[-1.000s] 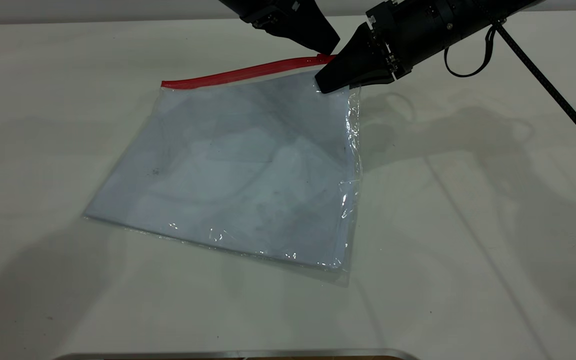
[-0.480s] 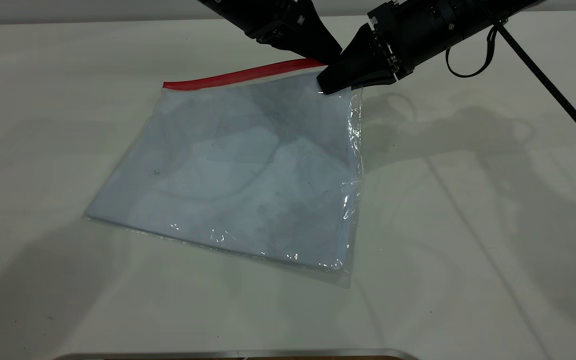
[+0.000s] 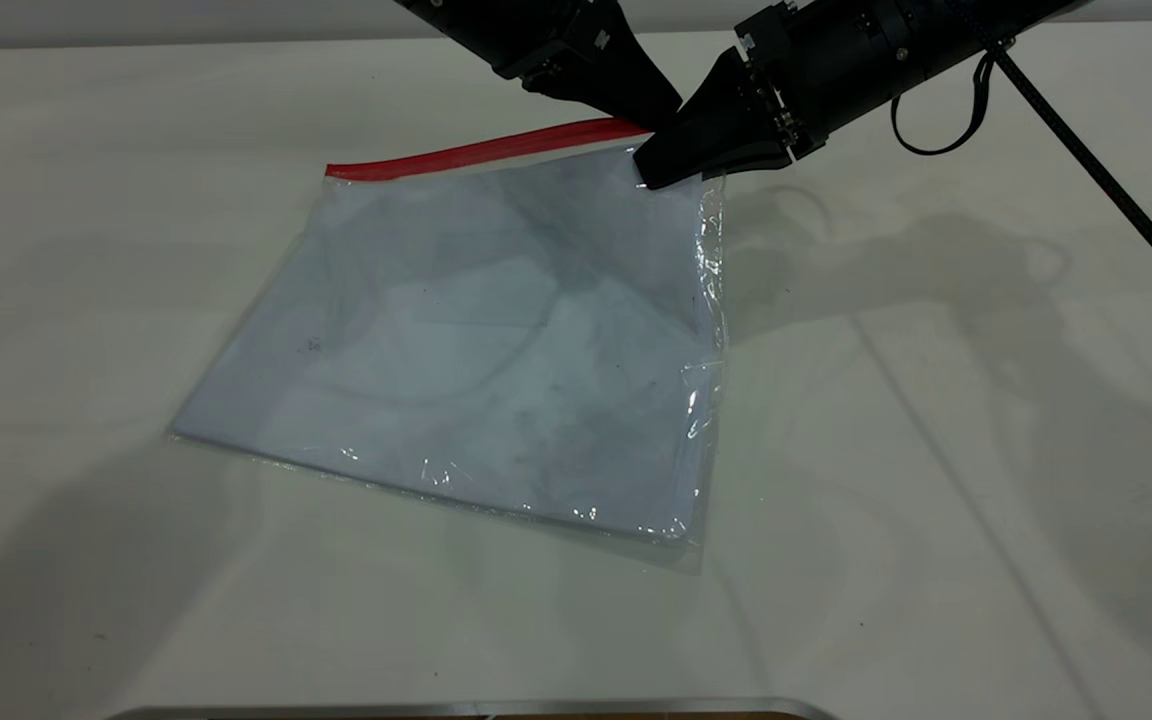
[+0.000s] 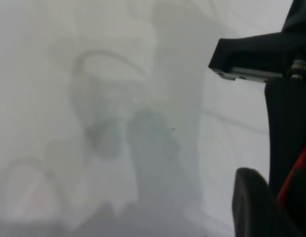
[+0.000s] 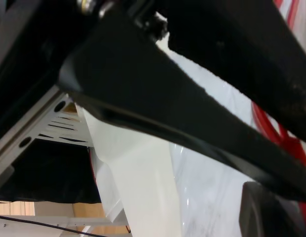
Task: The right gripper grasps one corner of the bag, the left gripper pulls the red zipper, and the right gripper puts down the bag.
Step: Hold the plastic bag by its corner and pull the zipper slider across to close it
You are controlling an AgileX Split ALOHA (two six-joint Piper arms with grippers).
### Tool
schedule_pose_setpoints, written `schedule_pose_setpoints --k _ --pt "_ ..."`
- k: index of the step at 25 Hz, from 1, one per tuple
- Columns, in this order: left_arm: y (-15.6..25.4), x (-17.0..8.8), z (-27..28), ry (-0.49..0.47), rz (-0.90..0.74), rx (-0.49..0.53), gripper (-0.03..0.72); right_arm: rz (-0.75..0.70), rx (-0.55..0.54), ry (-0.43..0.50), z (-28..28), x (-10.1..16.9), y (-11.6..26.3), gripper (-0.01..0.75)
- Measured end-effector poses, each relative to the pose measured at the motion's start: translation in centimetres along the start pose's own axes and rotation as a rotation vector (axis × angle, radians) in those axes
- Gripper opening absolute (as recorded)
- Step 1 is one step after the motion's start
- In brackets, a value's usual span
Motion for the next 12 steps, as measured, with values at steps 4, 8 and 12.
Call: schedule_pose_setpoints --k 4,8,12 --pt "0.01 -0.03 0.0 0.002 -0.014 0.001 0.137 0.0 0.0 0.0 0.0 0.0 0.0 0.033" --pt "0.02 -0.04 0.0 0.003 -0.046 0.001 0.107 0.0 0.0 0.0 0.0 0.0 0.0 0.033" --pt "-0.04 0.05 -0.04 -0.007 -0.067 -0.002 0.09 -0.003 -0.005 0.003 0.13 -0.1 -0.03 0.033"
Point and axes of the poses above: a point on each arm's last joint axis where the gripper is mounted, z pointing back along that axis away from the gripper, x along the wrist's bending axis when the last joint is at zero, y = z × x, the point moved 5 cm from there along -z, pointing out along that axis toward the gripper, and after that the axes turned 10 degrees about z, right-handed, at the moved point
